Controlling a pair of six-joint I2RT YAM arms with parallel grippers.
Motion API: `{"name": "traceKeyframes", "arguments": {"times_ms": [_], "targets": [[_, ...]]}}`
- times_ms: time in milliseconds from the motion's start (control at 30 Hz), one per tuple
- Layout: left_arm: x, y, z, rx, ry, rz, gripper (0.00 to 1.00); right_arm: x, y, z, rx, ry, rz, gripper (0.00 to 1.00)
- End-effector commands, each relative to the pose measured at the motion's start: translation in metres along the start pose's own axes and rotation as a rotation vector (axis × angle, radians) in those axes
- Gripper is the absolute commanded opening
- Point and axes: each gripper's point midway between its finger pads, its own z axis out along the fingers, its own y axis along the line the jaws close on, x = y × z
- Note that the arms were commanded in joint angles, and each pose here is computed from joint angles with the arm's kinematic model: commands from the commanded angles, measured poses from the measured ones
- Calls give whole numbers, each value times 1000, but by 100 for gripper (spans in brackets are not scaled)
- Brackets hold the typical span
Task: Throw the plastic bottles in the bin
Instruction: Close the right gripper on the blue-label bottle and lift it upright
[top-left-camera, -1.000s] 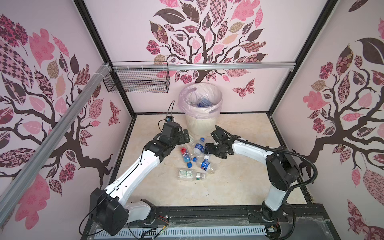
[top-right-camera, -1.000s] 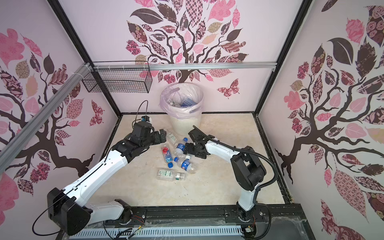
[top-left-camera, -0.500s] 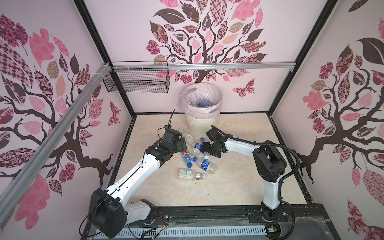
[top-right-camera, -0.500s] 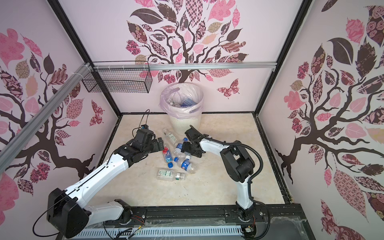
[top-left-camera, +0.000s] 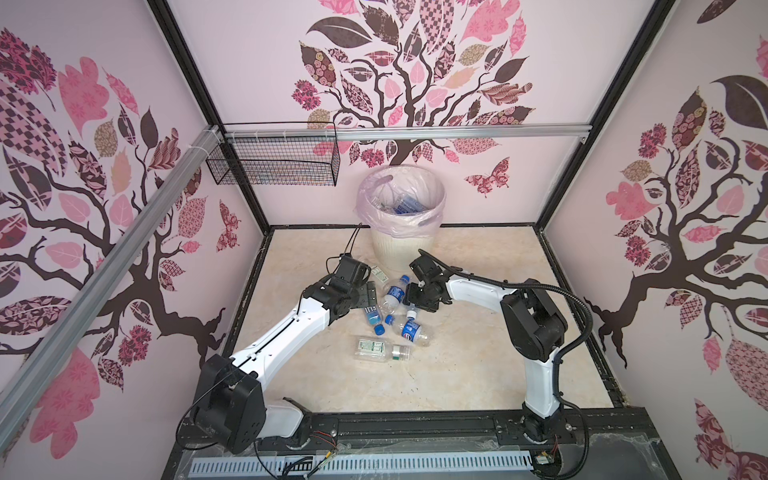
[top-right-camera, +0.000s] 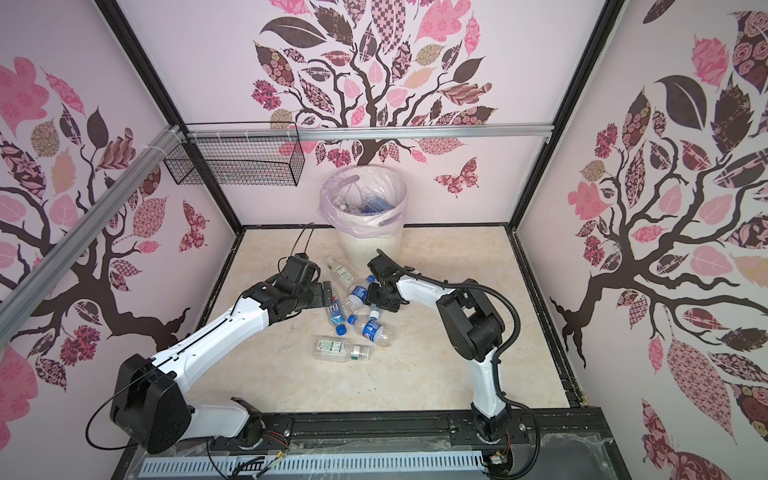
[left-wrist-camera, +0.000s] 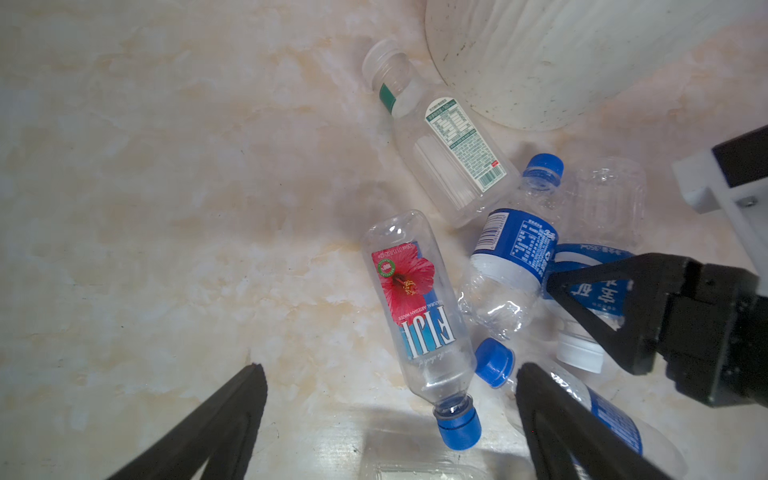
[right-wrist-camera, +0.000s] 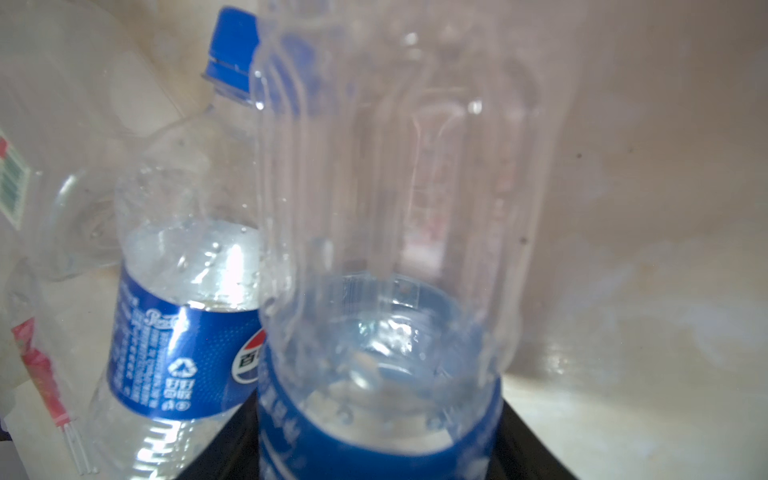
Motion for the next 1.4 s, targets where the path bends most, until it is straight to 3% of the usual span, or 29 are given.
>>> {"name": "traceKeyframes", "arguments": {"times_ms": [0, 333, 700, 1067, 1233, 1367], "targets": [[-6, -9, -8, 54, -15, -18, 97, 2, -15, -4, 55, -1, -12, 59], [-8, -18, -16, 103, 1, -32, 97, 5, -42, -18, 83, -20, 5, 56], [-14, -54, -32, 303, 44, -122, 97, 0, -50, -54, 77, -82, -46, 56], [-38, -77, -42, 384, 47, -206, 97, -17, -23, -111, -3, -172, -125, 55], [-59, -111, -58, 535, 62, -194, 97, -23, 2, -143, -95, -198, -133, 55], [-77, -122, -59, 563, 47, -203, 97, -27, 19, -165, -171, -221, -138, 54]]}}
